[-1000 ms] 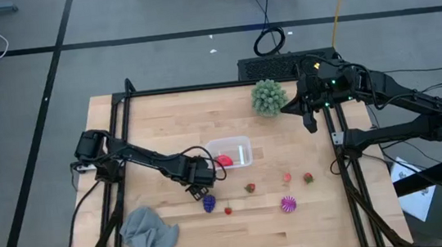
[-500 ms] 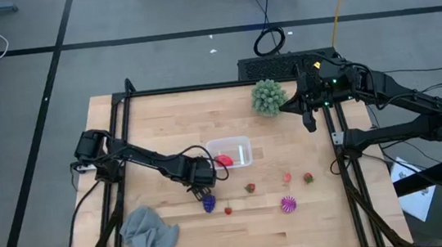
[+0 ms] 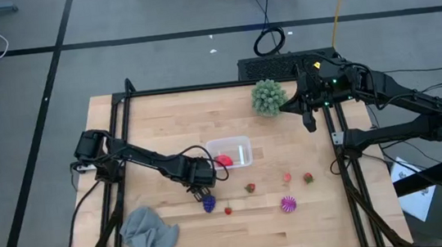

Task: Pick and placing Produce into tupperware
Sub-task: Put the left pink peach into the transparent bin

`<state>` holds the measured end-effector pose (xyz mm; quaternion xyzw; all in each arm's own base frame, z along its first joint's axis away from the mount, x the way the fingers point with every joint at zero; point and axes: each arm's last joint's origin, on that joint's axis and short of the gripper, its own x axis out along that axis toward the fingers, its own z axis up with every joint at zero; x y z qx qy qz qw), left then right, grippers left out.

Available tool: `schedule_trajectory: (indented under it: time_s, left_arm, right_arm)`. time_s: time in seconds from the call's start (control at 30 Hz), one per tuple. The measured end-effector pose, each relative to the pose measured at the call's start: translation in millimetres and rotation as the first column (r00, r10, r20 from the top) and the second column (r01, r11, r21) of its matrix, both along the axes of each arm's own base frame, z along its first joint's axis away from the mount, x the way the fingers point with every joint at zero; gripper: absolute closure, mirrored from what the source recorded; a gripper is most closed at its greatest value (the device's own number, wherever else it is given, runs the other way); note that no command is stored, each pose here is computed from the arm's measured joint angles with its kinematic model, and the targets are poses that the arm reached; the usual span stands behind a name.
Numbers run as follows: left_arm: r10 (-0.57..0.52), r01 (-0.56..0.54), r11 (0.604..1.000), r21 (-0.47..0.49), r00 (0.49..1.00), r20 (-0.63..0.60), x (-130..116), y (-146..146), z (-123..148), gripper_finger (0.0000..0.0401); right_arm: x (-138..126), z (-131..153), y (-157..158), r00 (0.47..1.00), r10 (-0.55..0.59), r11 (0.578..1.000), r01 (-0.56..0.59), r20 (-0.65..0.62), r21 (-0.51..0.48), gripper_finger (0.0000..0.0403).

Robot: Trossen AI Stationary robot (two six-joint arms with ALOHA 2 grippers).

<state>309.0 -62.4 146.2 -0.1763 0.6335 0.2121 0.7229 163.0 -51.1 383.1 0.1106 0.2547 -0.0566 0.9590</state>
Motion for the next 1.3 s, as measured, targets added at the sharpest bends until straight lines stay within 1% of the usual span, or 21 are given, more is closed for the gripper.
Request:
schedule_trajectory:
  time_s: [0.13,0.23,0.33,0.4,0.53,0.63,0.7,0.77,0.87,0.93,1.13,1.2,1.3]
  left_arm:
    - [0.000,0.000,1.000,0.002,1.000,-0.011,-1,0,0,0.0263]
    - [0.001,-0.001,1.000,0.008,0.999,-0.042,-4,1,0,0.0264]
    - [0.006,-0.006,1.000,0.009,0.996,-0.085,-8,1,6,0.0264]
    - [0.006,-0.005,1.000,0.013,0.996,-0.092,-7,1,15,0.0265]
    - [-0.013,0.016,0.999,0.031,0.994,-0.105,-2,1,41,0.0265]
    - [-0.035,0.045,0.995,0.089,0.993,-0.109,5,1,67,0.0265]
    - [-0.064,0.074,0.988,0.138,0.995,-0.078,11,3,87,0.0265]
    - [-0.103,0.104,0.977,0.188,0.995,-0.016,21,7,106,0.0265]
    - [-0.170,0.151,0.949,0.275,0.984,0.047,32,17,132,0.0265]
    - [-0.203,0.165,0.932,0.322,0.975,0.088,39,26,145,0.0265]
    - [-0.267,0.168,0.906,0.389,0.939,0.217,61,65,153,0.0265]
    - [-0.281,0.165,0.903,0.397,0.926,0.254,69,77,151,0.0265]
    - [-0.288,0.174,0.909,0.378,0.919,0.270,81,92,138,0.0265]
  right_arm:
    - [0,0,0,1.000,0.000,1.000,0.000,0.000,0.000,0.0399]
    - [0,0,0,1.000,0.000,1.000,0.000,0.000,0.000,0.0399]
    - [0,0,0,1.000,0.001,1.000,-0.001,0.000,0.000,0.0399]
    - [0,0,0,1.000,0.000,1.000,0.000,0.000,0.000,0.0399]
    - [0,0,0,1.000,0.001,1.000,-0.001,0.000,0.000,0.0399]
    - [0,0,0,1.000,0.001,1.000,-0.001,0.000,0.000,0.0399]
    - [0,0,0,1.000,0.000,1.000,0.000,0.000,0.000,0.0399]
    - [0,0,0,1.000,0.001,1.000,-0.001,0.000,0.000,0.0399]
    - [0,0,0,1.000,0.001,1.000,-0.001,0.000,-0.001,0.0399]
    - [0,0,0,1.000,0.002,1.000,-0.002,0.000,-0.002,0.0399]
    - [-1,0,0,1.000,0.013,1.000,-0.013,0.000,-0.022,0.0399]
    - [-3,1,1,1.000,0.020,0.999,-0.020,-0.003,-0.040,0.0399]
    - [-9,0,3,0.999,0.033,0.998,-0.035,-0.029,-0.060,0.0399]
